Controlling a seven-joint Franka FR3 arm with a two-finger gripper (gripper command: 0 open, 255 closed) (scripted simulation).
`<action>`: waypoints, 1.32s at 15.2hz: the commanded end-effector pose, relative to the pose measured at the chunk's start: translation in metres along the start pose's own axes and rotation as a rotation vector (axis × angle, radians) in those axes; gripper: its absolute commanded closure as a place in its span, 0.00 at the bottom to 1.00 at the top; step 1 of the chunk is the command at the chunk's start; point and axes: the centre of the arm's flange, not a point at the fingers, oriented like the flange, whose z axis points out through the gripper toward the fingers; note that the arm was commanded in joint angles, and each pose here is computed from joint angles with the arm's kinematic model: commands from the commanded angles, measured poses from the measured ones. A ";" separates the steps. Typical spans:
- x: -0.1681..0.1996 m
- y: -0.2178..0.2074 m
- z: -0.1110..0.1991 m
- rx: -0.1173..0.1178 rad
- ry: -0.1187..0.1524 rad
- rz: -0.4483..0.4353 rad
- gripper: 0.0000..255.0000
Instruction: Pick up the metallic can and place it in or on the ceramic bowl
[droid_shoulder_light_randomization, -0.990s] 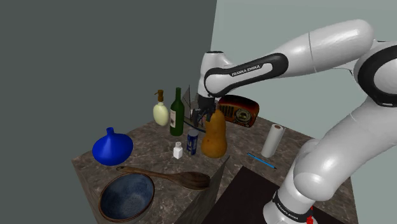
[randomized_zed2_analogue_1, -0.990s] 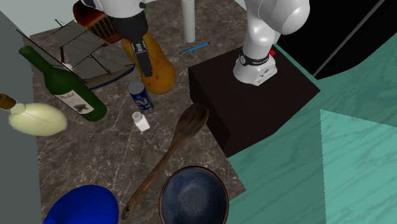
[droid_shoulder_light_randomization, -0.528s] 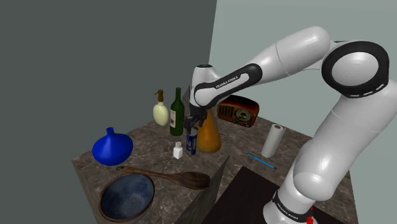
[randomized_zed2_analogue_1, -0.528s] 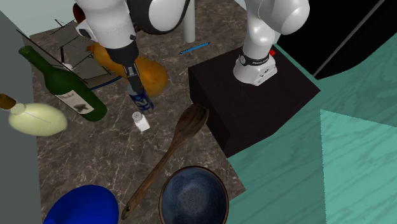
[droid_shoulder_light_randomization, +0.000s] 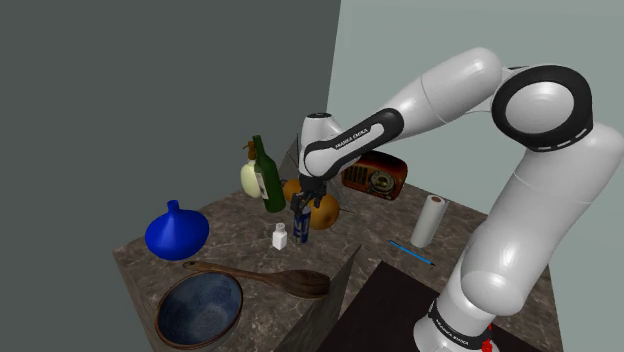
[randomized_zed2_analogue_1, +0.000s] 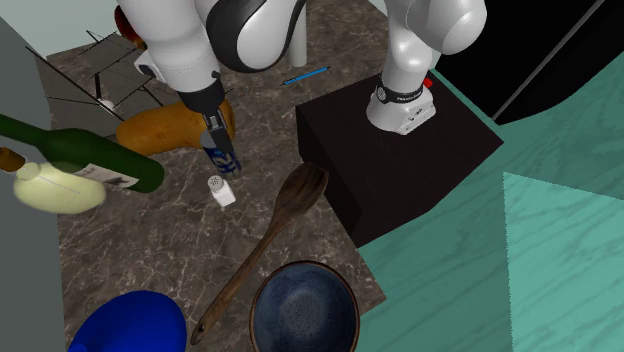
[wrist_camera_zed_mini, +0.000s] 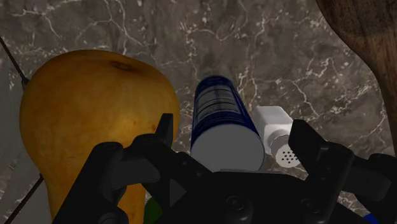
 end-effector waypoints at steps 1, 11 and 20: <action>0.000 0.000 0.001 0.000 0.000 0.000 0.00; 0.000 0.000 0.001 0.000 0.000 0.000 1.00; 0.049 -0.025 0.035 -0.042 0.027 -0.053 0.00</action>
